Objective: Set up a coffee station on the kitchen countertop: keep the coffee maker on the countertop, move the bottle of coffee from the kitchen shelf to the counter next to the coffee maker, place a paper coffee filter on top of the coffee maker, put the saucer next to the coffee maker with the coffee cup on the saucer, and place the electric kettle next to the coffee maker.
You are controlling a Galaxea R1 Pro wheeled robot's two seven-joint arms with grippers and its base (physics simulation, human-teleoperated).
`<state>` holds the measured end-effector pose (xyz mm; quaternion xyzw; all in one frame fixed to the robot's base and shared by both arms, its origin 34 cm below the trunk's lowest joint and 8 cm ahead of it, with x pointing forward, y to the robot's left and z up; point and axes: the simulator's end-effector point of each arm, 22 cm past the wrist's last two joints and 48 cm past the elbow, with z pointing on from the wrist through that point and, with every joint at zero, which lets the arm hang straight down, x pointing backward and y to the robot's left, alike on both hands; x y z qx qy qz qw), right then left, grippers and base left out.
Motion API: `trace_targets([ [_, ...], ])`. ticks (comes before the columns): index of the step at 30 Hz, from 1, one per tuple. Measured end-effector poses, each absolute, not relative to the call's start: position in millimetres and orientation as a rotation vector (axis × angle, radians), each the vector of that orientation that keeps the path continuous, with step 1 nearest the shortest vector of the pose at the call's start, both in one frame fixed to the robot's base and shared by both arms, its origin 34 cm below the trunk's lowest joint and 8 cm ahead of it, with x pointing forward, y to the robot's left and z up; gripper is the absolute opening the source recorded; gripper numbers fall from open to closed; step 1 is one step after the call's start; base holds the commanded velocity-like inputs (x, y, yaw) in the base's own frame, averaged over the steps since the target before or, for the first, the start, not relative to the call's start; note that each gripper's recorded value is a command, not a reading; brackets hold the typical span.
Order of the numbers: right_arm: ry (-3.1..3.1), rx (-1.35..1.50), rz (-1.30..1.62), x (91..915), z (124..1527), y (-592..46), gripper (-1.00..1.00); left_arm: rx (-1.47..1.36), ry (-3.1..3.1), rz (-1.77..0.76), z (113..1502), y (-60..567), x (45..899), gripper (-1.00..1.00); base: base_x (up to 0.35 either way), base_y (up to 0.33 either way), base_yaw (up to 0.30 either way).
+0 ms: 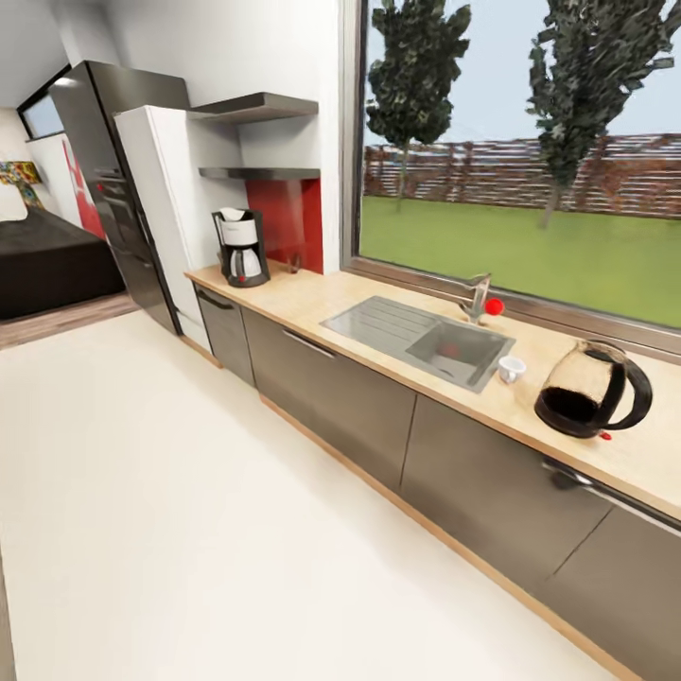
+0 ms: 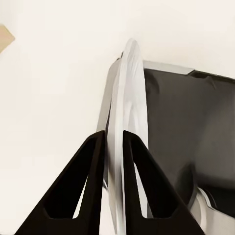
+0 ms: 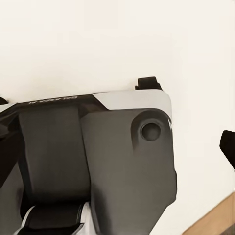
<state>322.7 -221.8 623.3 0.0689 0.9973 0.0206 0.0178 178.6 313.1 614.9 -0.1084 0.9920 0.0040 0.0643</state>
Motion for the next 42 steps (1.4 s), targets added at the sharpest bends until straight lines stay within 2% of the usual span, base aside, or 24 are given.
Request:
trace_targets([
  [15, 3.108, 0.215, 0.063, 318.7, 621.2, -222.7, 1.0, -0.325, 3.006, 0.014, 614.3, 313.3, 174.0, -1.0, 0.033, 0.0, 0.275],
  [42, 3.133, 0.212, 0.063, 306.7, 617.0, -221.5, 1.0, -0.297, 3.027, 0.014, 613.3, 313.5, 167.2, -1.0, 0.328, 0.0, 0.275],
])
